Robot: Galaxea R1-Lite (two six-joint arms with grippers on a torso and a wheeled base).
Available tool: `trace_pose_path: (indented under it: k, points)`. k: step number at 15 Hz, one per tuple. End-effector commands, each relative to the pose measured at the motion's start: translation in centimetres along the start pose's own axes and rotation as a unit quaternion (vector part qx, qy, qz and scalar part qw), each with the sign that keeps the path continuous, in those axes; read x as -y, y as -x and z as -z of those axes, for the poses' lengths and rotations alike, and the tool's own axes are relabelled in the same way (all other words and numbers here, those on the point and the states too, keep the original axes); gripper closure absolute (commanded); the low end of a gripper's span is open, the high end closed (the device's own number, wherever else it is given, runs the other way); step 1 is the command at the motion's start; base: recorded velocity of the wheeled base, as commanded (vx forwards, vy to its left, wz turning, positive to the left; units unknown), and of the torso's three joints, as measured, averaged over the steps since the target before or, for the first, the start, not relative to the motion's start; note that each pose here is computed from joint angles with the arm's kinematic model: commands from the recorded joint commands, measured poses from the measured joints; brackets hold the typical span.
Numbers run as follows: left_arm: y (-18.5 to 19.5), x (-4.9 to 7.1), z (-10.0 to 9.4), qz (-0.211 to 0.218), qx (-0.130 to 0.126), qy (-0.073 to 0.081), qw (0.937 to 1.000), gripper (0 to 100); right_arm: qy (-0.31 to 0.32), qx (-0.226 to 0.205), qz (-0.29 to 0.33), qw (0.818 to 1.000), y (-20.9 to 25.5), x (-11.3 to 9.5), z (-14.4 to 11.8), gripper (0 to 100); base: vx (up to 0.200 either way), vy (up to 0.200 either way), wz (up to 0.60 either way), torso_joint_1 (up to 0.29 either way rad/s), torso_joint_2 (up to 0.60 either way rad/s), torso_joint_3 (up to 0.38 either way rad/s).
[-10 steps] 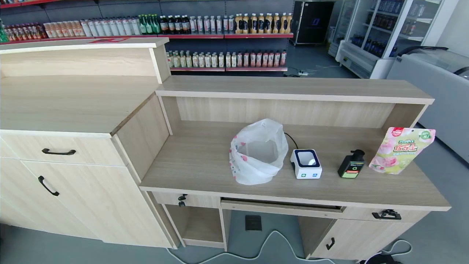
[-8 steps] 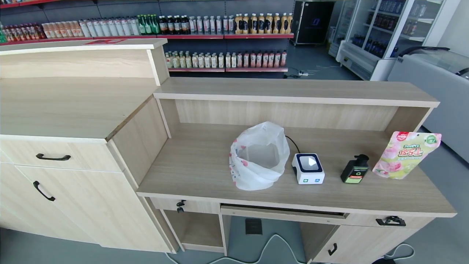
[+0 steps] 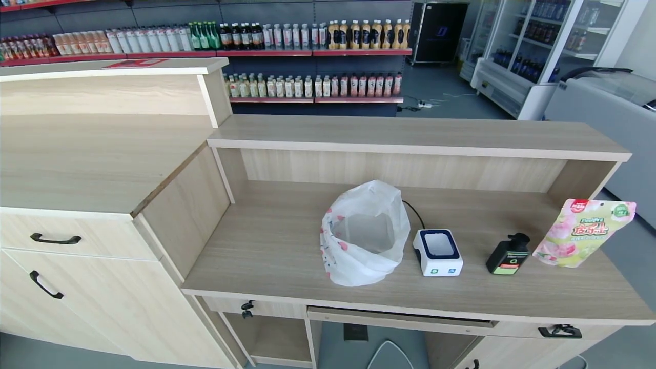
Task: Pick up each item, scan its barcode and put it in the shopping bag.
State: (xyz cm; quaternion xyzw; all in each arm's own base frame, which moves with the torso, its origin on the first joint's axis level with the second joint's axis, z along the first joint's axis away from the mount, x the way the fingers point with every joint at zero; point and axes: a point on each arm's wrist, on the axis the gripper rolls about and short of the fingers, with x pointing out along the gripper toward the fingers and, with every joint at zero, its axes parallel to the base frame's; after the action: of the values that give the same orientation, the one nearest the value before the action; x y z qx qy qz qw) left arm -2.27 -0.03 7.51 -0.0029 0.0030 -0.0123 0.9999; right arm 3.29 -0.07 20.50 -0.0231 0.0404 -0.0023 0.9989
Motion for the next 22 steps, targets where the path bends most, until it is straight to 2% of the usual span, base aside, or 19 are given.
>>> trace_pose_path:
  k: [1, 2, 5, 7, 10, 12, 15, 22]
  points:
    - [0.0, 0.0, 0.0, 0.0, 0.0, 0.0, 1.0, 0, 0.022, -0.066, -0.02, 0.997, -12.0, 0.9, -1.9, 100, 0.0, 0.0, 0.0, 0.0, 0.0, 0.0]
    - [0.0, 0.0, 0.0, 0.0, 0.0, 0.0, 1.0, 0, 0.035, -0.078, -0.028, 0.996, -14.0, 0.9, -0.5, 0, 0.0, 0.0, 0.0, 0.0, 0.0, 0.0]
    - [0.0, 0.0, 0.0, 0.0, 0.0, 0.0, 1.0, 0, 0.042, -0.136, -0.029, 0.989, -18.0, 1.5, 4.1, 0, 0.0, 0.0, 0.0, 0.0, 0.0, 0.0]
    - [0.0, 0.0, 0.0, 0.0, 0.0, 0.0, 1.0, 0, 0.047, -0.175, -0.037, 0.983, -19.5, 2.0, 6.1, 0, 0.0, 0.0, 0.0, 0.0, 0.0, 0.0]
    - [0.0, 0.0, 0.0, 0.0, 0.0, 0.0, 1.0, 0, 0.095, -0.215, -0.06, 0.97, -21.1, 4.7, 8.6, 0, 0.0, 0.0, 0.0, 0.0, 0.0, 0.0]
    - [0.0, 0.0, 0.0, 0.0, 0.0, 0.0, 1.0, 0, 0.115, -0.218, -0.066, 0.967, -22.1, 6.0, 9.5, 0, 0.0, 0.0, 0.0, 0.0, 0.0, 0.0]
    - [0.0, 0.0, 0.0, 0.0, 0.0, 0.0, 1.0, 0, 0.123, -0.188, -0.049, 0.973, -24.5, 7.4, 10.4, 0, 0.0, 0.0, 0.0, 0.0, 0.0, 0.0]
    - [0.0, 0.0, 0.0, 0.0, 0.0, 0.0, 1.0, 0, 0.183, -0.216, -0.008, 0.959, -26.7, 12.4, 13.1, 0, 0.0, 0.0, 0.0, 0.0, 0.0, 0.0]
